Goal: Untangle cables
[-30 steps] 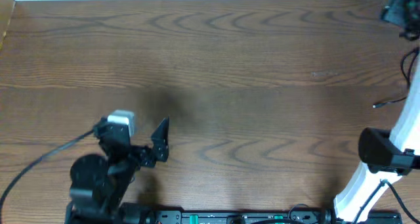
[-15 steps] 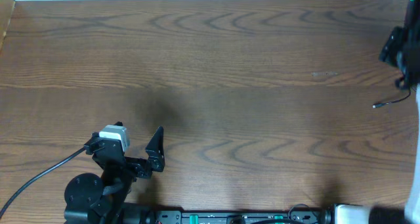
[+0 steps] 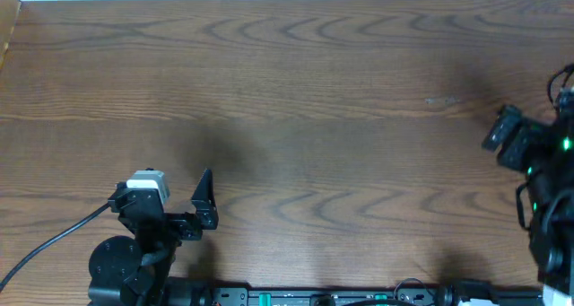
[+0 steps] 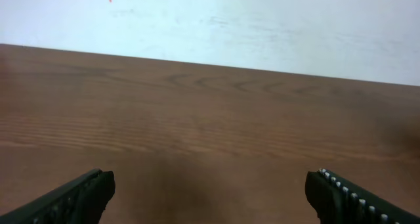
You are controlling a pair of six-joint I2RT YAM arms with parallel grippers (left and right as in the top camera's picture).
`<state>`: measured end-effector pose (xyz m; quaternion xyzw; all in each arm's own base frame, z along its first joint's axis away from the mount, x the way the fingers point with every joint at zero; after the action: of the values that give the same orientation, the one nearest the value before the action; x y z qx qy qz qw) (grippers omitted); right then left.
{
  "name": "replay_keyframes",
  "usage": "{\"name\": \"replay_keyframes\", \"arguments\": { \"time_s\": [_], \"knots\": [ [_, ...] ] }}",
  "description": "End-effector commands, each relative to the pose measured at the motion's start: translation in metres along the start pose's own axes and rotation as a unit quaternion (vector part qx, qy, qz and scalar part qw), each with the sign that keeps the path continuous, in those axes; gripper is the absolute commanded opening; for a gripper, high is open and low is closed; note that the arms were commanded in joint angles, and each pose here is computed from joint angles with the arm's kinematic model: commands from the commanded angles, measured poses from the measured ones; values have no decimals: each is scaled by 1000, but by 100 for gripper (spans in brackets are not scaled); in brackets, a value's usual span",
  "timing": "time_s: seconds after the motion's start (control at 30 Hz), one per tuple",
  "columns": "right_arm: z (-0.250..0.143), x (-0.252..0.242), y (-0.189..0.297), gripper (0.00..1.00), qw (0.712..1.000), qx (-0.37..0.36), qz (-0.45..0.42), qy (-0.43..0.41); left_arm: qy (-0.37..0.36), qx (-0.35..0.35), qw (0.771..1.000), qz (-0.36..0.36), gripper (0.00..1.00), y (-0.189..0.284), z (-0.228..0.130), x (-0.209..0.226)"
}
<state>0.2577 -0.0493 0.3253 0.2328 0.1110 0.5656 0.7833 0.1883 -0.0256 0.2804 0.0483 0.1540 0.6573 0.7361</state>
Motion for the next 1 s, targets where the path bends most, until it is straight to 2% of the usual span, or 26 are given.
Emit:
{"name": "replay_keyframes", "arguments": {
  "time_s": [0.0, 0.17, 0.43, 0.77, 0.97],
  "knots": [
    [-11, 13, 9, 99, 998, -5, 54, 16, -1, -6, 1000, 16, 98, 2, 3, 5],
    [-13, 22, 21, 99, 995, -20, 90, 49, -1, -8, 999, 52, 98, 2, 2, 17],
    [-20, 28, 28, 99, 991, -27, 118, 59, 14, -3, 999, 50, 98, 4, 0, 16],
    [-86, 15, 19, 99, 992, -28, 118, 13, 12, 12, 999, 50, 98, 18, -15, 18],
    [-93, 2, 33, 99, 993, -67, 101, 4, -7, 15, 1000, 13, 97, 25, -21, 7]
  ]
}}
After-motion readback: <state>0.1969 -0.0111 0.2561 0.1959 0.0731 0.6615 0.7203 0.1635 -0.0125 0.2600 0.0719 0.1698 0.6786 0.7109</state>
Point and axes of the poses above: each gripper's point midway between its finger pads, its own y axis back along the fingers, its own x axis along the line the jaws close on, z = x × y, the point moved 1 cm from there along y, back along the fingers
